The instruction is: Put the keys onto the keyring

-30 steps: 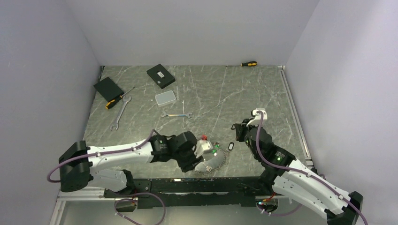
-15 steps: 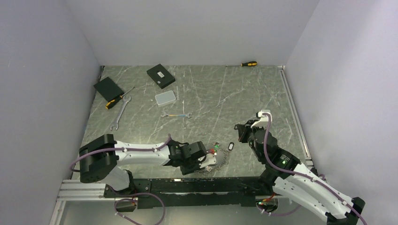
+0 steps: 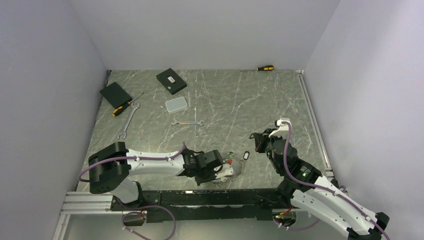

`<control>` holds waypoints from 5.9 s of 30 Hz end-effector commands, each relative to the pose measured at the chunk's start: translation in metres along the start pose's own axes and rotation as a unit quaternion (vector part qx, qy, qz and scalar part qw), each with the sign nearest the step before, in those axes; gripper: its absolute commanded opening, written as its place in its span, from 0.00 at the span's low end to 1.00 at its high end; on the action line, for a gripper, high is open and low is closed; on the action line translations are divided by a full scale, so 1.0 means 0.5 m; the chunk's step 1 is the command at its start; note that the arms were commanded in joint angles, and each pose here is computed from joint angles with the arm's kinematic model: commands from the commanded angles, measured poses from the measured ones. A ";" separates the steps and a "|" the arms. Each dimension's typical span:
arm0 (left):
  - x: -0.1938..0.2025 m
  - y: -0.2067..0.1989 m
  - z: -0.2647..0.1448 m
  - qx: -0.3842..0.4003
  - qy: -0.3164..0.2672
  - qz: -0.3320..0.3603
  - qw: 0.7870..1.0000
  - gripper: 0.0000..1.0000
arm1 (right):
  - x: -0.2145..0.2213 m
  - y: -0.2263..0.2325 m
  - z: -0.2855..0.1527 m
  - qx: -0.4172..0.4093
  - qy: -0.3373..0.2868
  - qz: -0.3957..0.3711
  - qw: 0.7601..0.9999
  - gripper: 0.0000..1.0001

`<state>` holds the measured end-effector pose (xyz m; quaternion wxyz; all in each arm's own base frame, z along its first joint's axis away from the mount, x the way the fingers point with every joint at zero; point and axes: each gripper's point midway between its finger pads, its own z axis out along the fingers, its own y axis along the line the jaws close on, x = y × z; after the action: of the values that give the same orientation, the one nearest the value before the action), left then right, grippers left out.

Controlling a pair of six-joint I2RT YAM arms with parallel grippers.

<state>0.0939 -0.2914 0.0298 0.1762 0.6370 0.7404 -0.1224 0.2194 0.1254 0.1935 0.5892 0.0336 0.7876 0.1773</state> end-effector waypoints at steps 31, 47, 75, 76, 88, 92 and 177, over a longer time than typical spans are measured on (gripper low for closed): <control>-0.106 0.064 -0.077 0.043 -0.041 -0.157 0.986 0.00 | -0.014 -0.005 -0.004 0.005 -0.013 0.004 1.000 0.00; -0.254 0.211 -0.279 0.150 -0.183 -0.430 0.871 0.00 | -0.058 0.088 -0.035 -0.132 -0.034 -0.029 0.990 0.00; -0.323 0.265 -0.340 0.381 -0.200 -0.615 0.660 0.00 | -0.045 0.279 -0.041 -0.333 0.046 -0.084 0.938 0.00; -0.325 0.263 -0.340 0.393 -0.197 -0.615 0.654 0.00 | -0.044 0.277 -0.039 -0.328 0.050 -0.087 0.939 0.00; -0.310 0.253 -0.335 0.402 -0.189 -0.613 0.654 0.00 | -0.025 0.254 -0.021 -0.296 0.068 -0.098 0.948 0.00; -0.308 0.253 -0.334 0.397 -0.193 -0.612 0.656 0.00 | -0.015 0.245 -0.017 -0.290 0.074 -0.097 0.949 0.00; -0.289 0.261 -0.327 0.330 -0.224 -0.579 0.711 0.00 | 0.019 0.268 0.025 -0.297 0.088 -0.076 0.948 0.00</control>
<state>0.2260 -0.3358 0.2147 -0.0307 0.0089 0.8300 -0.5569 0.2001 0.2539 0.2022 0.4835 -0.2327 0.7680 0.3497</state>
